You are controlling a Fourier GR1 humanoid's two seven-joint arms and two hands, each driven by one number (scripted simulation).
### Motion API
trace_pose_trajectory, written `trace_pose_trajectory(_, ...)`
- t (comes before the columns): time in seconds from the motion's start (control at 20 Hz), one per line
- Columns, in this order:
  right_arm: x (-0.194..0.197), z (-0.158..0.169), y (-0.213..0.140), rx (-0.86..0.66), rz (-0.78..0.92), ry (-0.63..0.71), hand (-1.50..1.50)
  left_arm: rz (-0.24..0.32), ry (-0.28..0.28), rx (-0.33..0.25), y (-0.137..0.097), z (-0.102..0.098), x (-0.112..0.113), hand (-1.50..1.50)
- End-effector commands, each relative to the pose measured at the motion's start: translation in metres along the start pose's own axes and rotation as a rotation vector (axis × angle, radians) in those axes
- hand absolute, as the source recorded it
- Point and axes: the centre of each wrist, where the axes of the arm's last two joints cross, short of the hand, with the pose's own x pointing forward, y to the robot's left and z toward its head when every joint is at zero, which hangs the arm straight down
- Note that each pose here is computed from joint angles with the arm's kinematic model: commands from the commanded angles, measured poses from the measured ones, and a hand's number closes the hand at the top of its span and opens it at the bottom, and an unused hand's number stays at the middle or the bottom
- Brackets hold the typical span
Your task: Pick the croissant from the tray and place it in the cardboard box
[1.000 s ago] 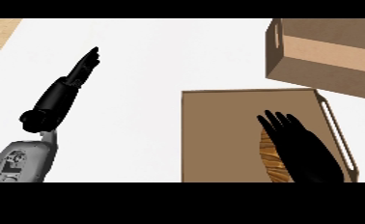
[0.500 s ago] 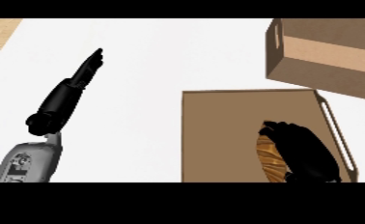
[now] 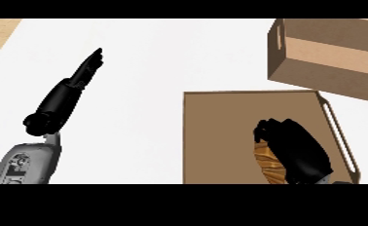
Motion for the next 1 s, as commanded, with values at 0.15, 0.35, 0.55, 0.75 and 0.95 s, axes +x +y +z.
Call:
trace_pose_trajectory(0.15,0.012,0.002,-0.001,0.032,-0.082,-0.584,1.50,0.012,-0.016,-0.017,-0.008,-0.003,0.008,0.00)
trace_pose_trajectory(0.35,-0.033,-0.002,-0.012,-0.143,-0.092,-0.673,1.50,0.001,0.001,-0.002,-0.012,0.005,-0.007,0.00)
trace_pose_trajectory(0.55,-0.035,0.012,-0.053,-0.276,-0.053,-0.745,1.50,-0.001,-0.004,0.008,-0.020,0.003,0.012,0.00)
trace_pose_trajectory(0.75,-0.062,0.036,-0.099,-0.390,-0.081,-0.739,1.50,-0.014,-0.010,0.003,-0.018,-0.004,-0.001,0.00)
trace_pose_trajectory(0.95,-0.079,0.046,-0.117,-0.507,-0.227,-0.543,1.50,-0.005,0.009,0.015,0.006,0.008,0.005,0.00)
